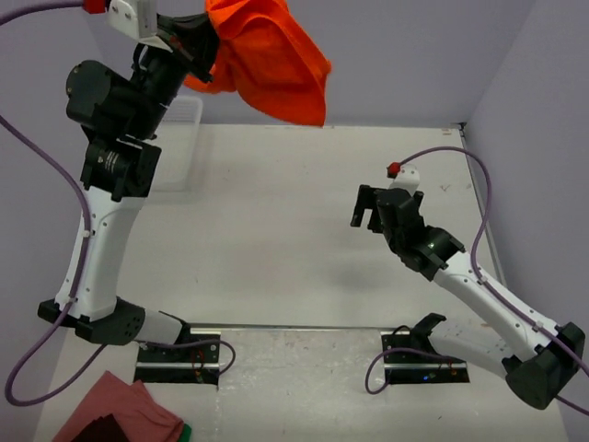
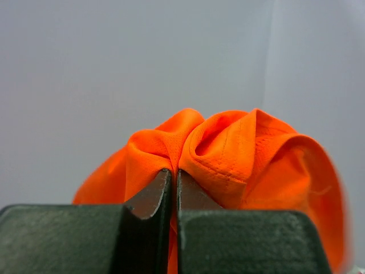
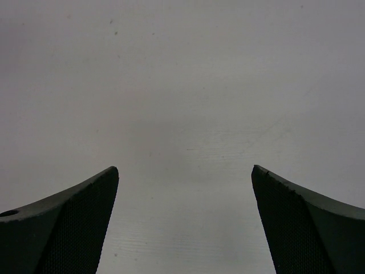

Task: Fold and stack the t-shirts
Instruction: Move the tshirt to the center of the board, then flatten out the tshirt

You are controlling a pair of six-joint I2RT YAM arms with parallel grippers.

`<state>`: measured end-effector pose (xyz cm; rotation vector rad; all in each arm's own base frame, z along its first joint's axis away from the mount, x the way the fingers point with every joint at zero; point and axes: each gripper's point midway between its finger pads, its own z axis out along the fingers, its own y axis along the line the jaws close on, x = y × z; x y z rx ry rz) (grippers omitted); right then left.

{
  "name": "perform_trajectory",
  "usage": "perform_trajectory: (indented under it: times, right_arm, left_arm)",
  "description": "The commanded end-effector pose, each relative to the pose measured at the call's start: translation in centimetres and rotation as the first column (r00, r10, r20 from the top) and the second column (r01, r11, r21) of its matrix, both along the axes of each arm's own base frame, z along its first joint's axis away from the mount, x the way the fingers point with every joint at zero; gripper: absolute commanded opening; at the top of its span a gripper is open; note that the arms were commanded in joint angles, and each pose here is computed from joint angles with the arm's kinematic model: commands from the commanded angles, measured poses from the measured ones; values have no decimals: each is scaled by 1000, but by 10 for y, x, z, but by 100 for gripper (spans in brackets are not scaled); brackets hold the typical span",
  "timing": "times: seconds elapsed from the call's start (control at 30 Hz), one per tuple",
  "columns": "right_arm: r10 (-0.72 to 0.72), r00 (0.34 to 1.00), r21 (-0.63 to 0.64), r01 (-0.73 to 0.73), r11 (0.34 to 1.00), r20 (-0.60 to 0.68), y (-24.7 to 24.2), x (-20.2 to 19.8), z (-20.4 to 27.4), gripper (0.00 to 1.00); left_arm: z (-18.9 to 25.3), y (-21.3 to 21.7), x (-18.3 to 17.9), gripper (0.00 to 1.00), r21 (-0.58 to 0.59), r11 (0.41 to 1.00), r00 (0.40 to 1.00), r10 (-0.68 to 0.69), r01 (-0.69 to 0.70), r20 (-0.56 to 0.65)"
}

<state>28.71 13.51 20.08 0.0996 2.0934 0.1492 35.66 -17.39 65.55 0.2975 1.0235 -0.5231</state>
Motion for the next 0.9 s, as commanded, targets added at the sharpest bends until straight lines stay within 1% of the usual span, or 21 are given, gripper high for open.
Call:
perform_trajectory:
  times: [0.0,0.03,0.1,0.17,0.23,0.27,0.3,0.33,0.37,0.4,0.43,0.5,0.57,0.6,0.63,0.67,0.7,0.73,0.8,0.83,0.87]
  right_arm:
    - [-167,977,75,158,985,135,-28,0,55,99]
    - [-175,974,83,164,983,142,-30,-1,59,99]
    - [-178,973,90,166,982,146,-36,-8,67,99]
    - [-180,973,87,168,982,144,-41,-14,70,99]
    - [-173,975,75,163,984,139,-43,-18,68,99]
    - [-171,976,71,163,984,137,-44,-20,66,99]
    - [-167,976,64,160,985,138,-45,-21,65,99]
    - [-143,979,76,133,988,145,-39,-20,65,99]
    - [-126,983,71,117,991,137,-37,-20,62,99]
    - [-104,987,60,97,993,123,-32,-18,55,99]
    - [-41,994,71,34,997,105,-18,-17,51,99]
    - [-4,999,51,1,999,52,-4,-14,36,99]
    - [79,996,35,-81,996,44,18,-15,26,99]
    - [101,995,28,-101,994,24,23,-15,17,99]
    - [129,992,22,-129,991,4,33,-10,7,99]
    - [178,984,27,-178,984,-27,43,-11,0,99]
    - [197,979,33,-196,980,-48,51,-10,-5,99]
    - [214,972,24,-212,977,-97,60,-6,-22,99]
    - [262,954,42,-259,965,-148,77,-3,-33,99]
    - [266,949,36,-264,964,-170,82,1,-40,99]
    - [257,940,7,-262,965,-224,87,6,-61,97]
  left_arm:
    - [-77,-47,10,0,25,984,957,-167,178,-238]
    - [-98,-54,13,0,32,981,943,-174,191,-284]
    - [-116,-56,14,0,44,981,931,-167,191,-324]
    - [-134,-52,28,0,63,988,924,-107,139,-368]
    - [-162,-57,47,0,86,986,899,-92,141,-428]
    - [-193,-70,61,16,101,976,864,-119,191,-490]
    - [-215,-76,70,53,110,973,843,-117,203,-525]
    - [-239,-79,78,100,104,974,816,-109,202,-567]
    - [-267,-83,83,100,88,974,788,-113,208,-605]
    - [-275,-88,92,100,51,979,801,-133,200,-584]
    - [-319,-83,96,100,52,985,762,-91,162,-641]
    - [-333,-70,95,100,60,995,761,-19,75,-649]
    - [-328,-59,92,100,104,995,772,69,-4,-632]
    - [-325,-39,91,100,159,983,747,177,-97,-641]
    - [-324,-28,88,100,184,972,724,231,-144,-650]
    - [-333,-16,82,100,221,959,674,283,-180,-682]
    - [-326,1,77,100,233,939,653,344,-253,-675]
    - [-329,8,72,100,251,929,632,370,-272,-681]
    - [-343,23,56,100,279,912,594,407,-299,-694]
    - [-347,24,50,100,279,915,591,402,-292,-700]
    - [-354,25,45,100,283,918,586,396,-278,-708]
